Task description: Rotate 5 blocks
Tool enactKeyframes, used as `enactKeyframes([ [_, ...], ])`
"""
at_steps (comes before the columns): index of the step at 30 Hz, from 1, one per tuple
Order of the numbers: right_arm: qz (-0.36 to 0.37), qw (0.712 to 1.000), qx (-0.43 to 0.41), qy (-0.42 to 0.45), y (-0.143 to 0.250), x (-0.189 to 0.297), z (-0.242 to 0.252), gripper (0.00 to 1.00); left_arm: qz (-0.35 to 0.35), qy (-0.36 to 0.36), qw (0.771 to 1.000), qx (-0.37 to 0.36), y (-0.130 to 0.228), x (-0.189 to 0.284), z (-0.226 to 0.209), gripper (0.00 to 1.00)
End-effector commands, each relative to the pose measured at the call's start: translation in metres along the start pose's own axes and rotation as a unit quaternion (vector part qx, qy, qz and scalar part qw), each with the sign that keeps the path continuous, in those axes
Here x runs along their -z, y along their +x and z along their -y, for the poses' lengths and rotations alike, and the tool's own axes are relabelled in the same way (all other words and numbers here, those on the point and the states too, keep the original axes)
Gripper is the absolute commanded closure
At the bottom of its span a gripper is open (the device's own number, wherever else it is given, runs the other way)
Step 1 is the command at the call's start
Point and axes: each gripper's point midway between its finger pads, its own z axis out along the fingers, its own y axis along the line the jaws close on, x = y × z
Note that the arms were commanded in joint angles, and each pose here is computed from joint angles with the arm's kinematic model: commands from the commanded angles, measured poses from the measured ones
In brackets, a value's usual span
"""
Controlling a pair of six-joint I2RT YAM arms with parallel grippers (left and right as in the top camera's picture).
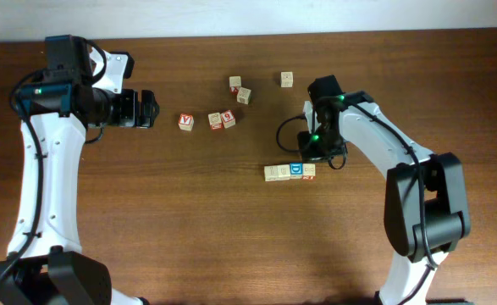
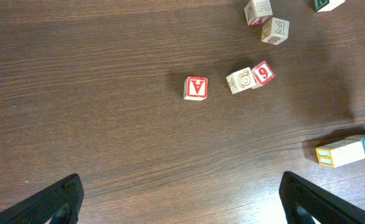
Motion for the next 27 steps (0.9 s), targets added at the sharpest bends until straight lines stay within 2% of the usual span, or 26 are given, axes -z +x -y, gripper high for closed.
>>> enactKeyframes([
  [1,0.059,0.998,0.018,-0.016,-0.040,0.032,-0.015,0.90,0.009,0.002,1.000,0.000,-0.006,0.003,0.001,0.01],
  [2,0.072,0.997,0.021,-0.019,-0.049,0.041,-0.018,0.88,0.009,0.002,1.000,0.000,-0.006,0.003,0.001,0.01],
  [4,0.112,0.993,0.024,-0.040,-0.072,0.065,-0.034,0.75,0.009,0.002,1.000,0.001,-0.006,0.003,0.001,0.01],
  [6,0.151,0.987,0.027,-0.048,-0.091,0.080,-0.048,0.66,0.009,0.002,1.000,0.000,-0.006,0.003,0.001,0.01],
  [8,0.200,0.977,0.039,-0.056,-0.112,0.098,-0.071,0.48,0.009,0.002,1.000,0.000,-0.006,0.003,0.001,0.01],
  [9,0.212,0.974,0.046,-0.059,-0.117,0.104,-0.080,0.46,0.009,0.002,1.000,0.000,-0.006,0.003,0.001,0.01],
  [13,0.252,0.963,0.071,-0.068,-0.140,0.127,-0.120,0.42,0.009,0.002,1.000,0.001,-0.006,0.003,0.001,0.01],
  [15,0.250,0.962,0.083,-0.072,-0.147,0.118,-0.135,0.42,0.009,0.002,1.000,0.000,-0.006,0.003,0.001,0.01],
  [23,0.228,0.961,0.135,-0.083,-0.157,0.030,-0.186,0.41,0.009,0.002,1.000,0.000,-0.006,0.003,0.001,0.01],
  [27,0.206,0.967,0.134,-0.071,-0.155,-0.005,-0.184,0.41,0.009,0.002,1.000,0.000,-0.006,0.003,0.001,0.01],
])
